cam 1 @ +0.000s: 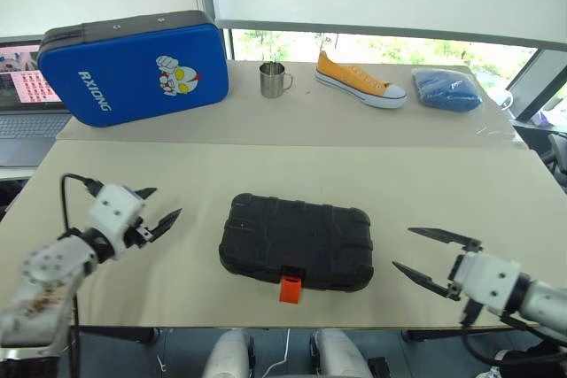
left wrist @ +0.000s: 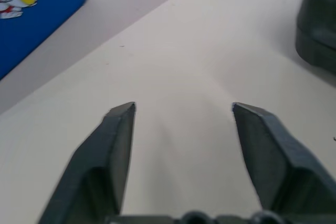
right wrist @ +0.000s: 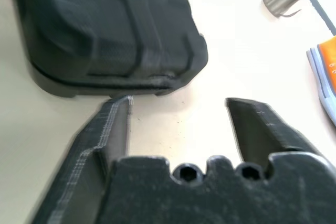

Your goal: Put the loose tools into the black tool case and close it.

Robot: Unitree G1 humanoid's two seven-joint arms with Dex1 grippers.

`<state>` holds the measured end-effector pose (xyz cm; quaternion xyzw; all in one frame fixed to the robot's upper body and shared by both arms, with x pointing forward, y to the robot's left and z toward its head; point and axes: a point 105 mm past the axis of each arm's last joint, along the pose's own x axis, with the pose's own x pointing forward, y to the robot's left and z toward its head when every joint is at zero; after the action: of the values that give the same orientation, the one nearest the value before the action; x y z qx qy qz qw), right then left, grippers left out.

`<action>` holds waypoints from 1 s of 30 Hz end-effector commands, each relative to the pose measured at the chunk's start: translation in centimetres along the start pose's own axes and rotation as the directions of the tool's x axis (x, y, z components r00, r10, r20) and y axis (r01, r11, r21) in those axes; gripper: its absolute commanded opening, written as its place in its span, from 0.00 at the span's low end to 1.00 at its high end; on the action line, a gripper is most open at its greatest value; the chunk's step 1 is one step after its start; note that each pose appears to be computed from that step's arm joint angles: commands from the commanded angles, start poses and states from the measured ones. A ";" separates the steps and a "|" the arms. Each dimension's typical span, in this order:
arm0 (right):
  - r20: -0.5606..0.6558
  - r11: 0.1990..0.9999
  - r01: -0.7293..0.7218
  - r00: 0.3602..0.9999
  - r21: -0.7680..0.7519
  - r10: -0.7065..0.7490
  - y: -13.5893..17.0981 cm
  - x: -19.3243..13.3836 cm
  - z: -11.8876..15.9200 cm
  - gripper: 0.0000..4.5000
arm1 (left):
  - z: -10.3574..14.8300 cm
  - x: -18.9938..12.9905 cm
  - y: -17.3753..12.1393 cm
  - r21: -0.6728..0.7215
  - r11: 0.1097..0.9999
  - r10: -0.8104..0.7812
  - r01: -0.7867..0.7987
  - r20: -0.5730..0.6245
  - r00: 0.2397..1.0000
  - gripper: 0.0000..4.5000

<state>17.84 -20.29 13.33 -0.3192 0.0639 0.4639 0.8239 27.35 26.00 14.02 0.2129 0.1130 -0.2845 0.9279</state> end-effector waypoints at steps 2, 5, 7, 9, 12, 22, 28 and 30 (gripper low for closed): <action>0.079 0.942 -0.283 0.959 0.179 0.273 4.3 0.2 1.9 0.67 | 1.8 3.0 2.2 0.028 0.994 -0.107 0.108 -0.009 0.994 0.90; 0.062 0.924 -0.336 0.942 0.180 0.331 5.5 2.1 1.0 0.44 | 3.7 7.2 0.4 0.130 0.958 -0.262 0.257 0.028 0.965 0.73; 0.063 0.922 -0.344 0.939 0.179 0.338 5.6 3.0 0.8 0.31 | 4.1 8.7 -0.2 0.176 0.935 -0.317 0.308 0.023 0.948 0.58; 0.056 0.922 -0.355 0.935 0.154 0.350 5.7 3.9 0.5 0.14 | 4.3 10.4 -1.5 0.230 0.898 -0.387 0.375 0.010 0.922 0.41; 0.045 0.926 -0.359 0.933 0.122 0.356 5.6 4.9 0.4 0.00 | 5.1 12.0 -3.5 0.282 0.838 -0.489 0.467 0.006 0.873 0.15; 0.005 0.994 -0.062 0.998 0.095 0.062 -1.2 7.7 -0.3 0.00 | 5.7 9.4 -8.2 0.303 0.627 -0.730 0.718 -0.093 0.677 0.01; -0.025 0.996 0.026 0.999 0.085 -0.024 -3.7 7.5 -1.1 0.00 | 5.6 7.7 -8.1 0.304 0.619 -0.728 0.724 -0.124 0.674 0.01; -0.017 0.993 0.042 0.999 0.108 -0.040 -3.8 7.3 -1.0 0.00 | 6.5 8.1 -7.0 0.302 0.659 -0.698 0.689 -0.096 0.709 0.01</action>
<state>24.94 -16.86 9.92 -0.2816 0.1143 0.4530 0.8381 29.72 14.04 12.98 0.2926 0.1510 -0.6436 0.6909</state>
